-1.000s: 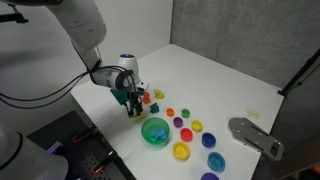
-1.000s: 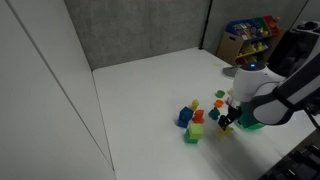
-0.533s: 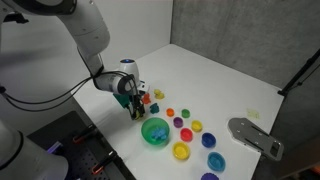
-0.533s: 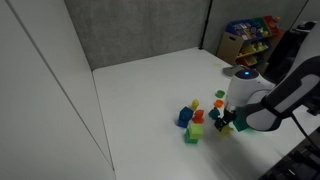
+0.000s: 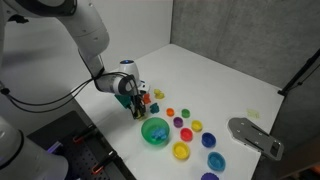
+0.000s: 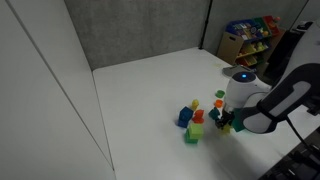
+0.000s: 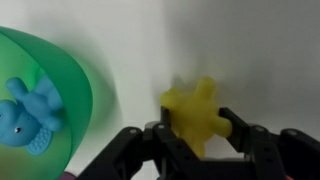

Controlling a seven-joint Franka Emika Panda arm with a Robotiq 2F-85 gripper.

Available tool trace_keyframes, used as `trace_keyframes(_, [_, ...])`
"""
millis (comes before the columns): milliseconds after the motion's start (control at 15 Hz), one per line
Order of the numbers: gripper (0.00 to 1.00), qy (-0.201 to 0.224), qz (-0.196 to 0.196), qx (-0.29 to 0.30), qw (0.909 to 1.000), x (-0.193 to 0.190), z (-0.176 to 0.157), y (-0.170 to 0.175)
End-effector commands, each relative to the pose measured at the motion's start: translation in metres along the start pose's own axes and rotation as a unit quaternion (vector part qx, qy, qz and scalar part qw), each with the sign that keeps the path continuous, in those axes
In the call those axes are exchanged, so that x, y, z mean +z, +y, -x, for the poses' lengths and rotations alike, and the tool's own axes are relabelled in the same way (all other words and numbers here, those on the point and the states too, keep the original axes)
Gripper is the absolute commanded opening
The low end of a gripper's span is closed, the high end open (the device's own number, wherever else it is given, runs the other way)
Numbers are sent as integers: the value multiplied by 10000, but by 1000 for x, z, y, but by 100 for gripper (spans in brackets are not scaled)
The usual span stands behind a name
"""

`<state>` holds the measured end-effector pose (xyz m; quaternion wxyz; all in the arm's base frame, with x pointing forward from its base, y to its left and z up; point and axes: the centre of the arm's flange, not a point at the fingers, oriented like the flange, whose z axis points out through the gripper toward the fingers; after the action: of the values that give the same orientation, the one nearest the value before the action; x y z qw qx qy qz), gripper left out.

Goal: Put the yellow blob in the green bowl

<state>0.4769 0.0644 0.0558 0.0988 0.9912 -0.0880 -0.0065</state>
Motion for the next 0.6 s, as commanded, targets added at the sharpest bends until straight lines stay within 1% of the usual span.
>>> trace_keyframes(0, [27,167,-59,-12,9998,-28,-16,9])
trace_keyframes(133, [23,279,-133,44,9995,-48,-25,16])
trace_keyframes(267, [23,373,-220,94,9990,-69,-35,25])
trace_keyframes(333, [21,426,-241,143,9987,-81,-39,32])
trace_keyframes(533, [20,378,-172,305,9987,-105,-45,58])
